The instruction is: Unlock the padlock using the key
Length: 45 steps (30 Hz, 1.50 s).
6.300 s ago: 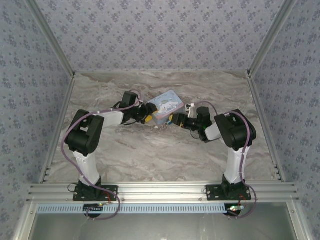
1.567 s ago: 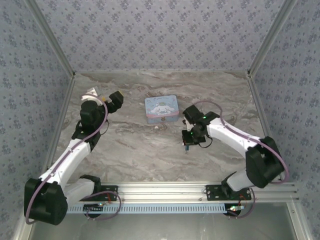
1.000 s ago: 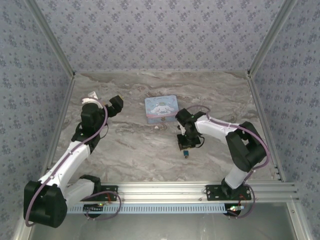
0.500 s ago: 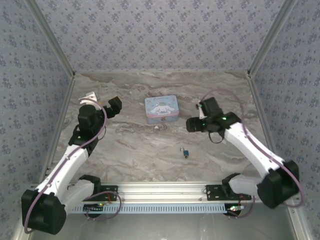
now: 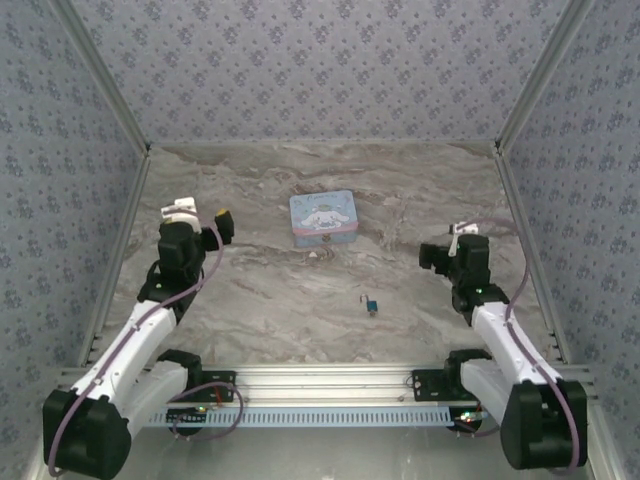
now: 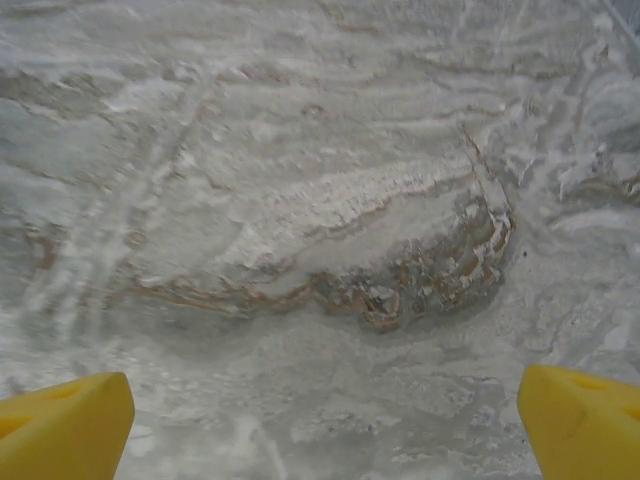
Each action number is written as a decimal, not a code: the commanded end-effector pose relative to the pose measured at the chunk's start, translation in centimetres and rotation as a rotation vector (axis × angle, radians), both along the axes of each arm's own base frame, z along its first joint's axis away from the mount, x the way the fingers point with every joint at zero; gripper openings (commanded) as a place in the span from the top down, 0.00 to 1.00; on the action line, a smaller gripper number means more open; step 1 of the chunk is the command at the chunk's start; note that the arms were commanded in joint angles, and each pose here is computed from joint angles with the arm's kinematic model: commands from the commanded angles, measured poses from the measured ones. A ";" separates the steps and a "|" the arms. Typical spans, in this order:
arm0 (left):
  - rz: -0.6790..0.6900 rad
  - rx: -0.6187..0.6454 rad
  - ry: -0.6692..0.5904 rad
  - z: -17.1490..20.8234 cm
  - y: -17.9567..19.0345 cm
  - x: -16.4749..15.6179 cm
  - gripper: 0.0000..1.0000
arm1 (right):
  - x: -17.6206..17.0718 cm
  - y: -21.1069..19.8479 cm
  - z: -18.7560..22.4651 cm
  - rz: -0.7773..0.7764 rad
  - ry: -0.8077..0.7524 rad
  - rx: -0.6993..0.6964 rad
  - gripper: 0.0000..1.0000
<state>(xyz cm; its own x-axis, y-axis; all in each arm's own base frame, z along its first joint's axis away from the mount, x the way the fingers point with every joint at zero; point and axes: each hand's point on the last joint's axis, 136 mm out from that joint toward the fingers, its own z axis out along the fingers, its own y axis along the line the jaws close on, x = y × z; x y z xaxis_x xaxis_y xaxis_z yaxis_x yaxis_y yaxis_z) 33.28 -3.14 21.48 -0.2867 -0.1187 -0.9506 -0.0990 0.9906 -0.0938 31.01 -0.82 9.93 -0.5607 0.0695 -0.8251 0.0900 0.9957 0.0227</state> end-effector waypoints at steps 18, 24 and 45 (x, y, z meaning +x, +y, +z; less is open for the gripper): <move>-0.073 0.139 -0.034 -5.5 1.4 2.2 0.01 | 6.6 0.5 -1.1 0.150 -0.245 -0.025 0.00; -0.111 0.185 -0.040 -7.1 1.4 3.0 0.01 | 7.9 -0.4 -1.9 0.109 -0.179 -0.008 0.00; -0.001 0.070 0.089 -12.5 5.3 6.3 0.01 | 7.9 -0.4 -2.0 0.084 -0.168 -0.045 0.00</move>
<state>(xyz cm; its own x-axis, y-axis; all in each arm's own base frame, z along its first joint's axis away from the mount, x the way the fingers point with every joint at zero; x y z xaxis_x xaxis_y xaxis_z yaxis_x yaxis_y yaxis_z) 39.60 2.25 8.93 -0.3640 -0.0369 -0.9307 -0.1000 0.9950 -0.0004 38.36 -0.98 7.13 -0.4329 0.0015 -0.9015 -0.0079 1.0000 0.0055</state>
